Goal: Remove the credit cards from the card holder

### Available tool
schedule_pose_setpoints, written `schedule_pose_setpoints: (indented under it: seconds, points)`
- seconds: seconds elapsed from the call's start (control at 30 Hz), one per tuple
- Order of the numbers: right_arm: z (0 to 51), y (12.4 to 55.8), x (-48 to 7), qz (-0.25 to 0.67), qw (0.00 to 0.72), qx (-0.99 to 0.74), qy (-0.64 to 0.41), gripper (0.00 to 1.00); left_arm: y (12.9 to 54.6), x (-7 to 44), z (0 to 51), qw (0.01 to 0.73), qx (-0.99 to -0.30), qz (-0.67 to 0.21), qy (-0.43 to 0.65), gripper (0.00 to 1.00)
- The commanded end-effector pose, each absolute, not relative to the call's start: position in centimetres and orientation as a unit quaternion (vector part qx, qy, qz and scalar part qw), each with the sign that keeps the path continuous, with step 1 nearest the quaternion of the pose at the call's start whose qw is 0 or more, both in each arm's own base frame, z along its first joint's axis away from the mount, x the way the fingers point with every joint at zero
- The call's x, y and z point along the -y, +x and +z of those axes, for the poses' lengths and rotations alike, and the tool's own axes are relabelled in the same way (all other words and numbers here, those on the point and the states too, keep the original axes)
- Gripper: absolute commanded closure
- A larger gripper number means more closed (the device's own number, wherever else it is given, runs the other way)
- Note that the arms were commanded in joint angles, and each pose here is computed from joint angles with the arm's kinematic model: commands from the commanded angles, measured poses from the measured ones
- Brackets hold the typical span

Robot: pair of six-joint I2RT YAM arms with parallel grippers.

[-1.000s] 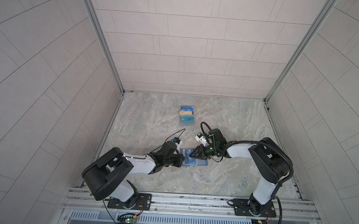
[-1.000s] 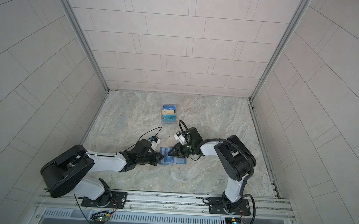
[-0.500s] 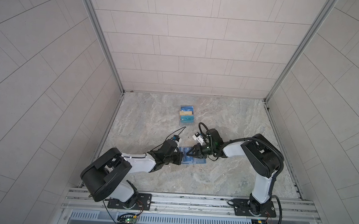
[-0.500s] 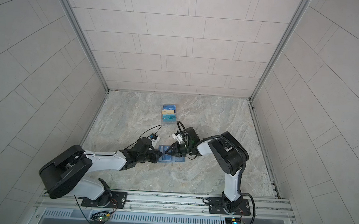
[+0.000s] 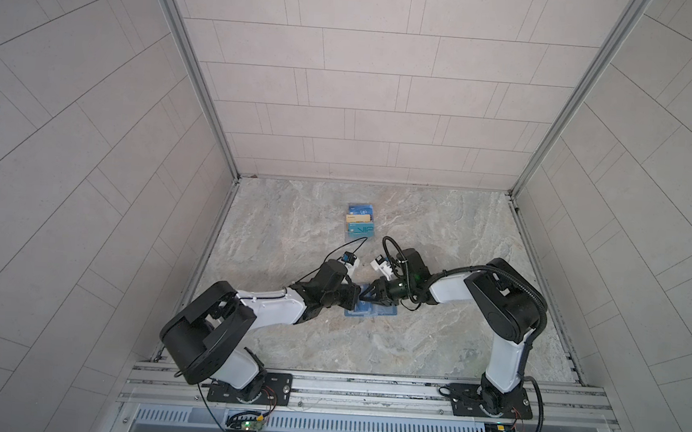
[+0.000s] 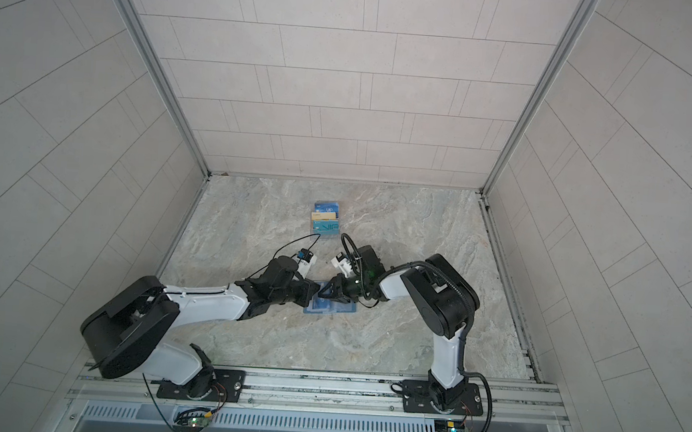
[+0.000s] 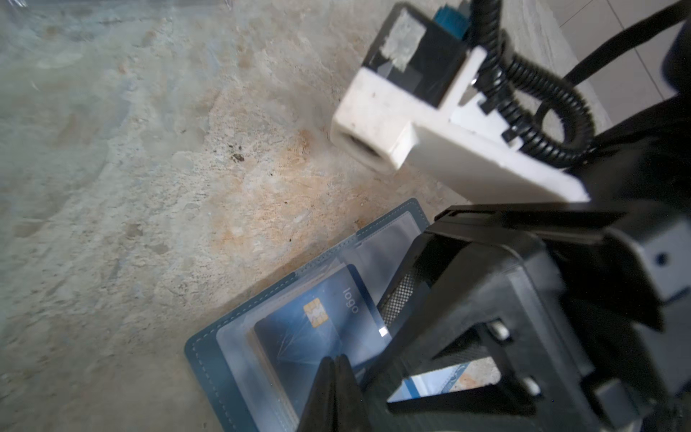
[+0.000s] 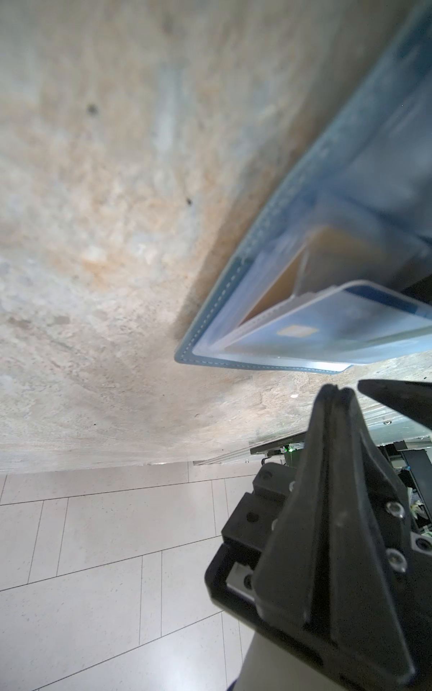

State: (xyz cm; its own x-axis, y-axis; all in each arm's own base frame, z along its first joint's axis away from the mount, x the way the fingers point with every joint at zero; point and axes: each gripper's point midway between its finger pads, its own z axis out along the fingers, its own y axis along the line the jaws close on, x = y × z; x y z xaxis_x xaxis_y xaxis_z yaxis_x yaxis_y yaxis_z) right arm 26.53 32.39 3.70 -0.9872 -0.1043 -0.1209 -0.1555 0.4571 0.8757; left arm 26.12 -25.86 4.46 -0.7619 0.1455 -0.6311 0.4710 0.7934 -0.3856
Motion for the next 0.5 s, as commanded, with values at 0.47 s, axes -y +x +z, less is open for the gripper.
schedule_pose_setpoints:
  seconds: [0.47]
  points:
    - [2.3, 26.4, -31.8, 0.485, 0.019, -0.873, -0.058, 0.73, 23.3, 24.2, -0.2, 0.224, -0.924, -0.193, 0.244, 0.95]
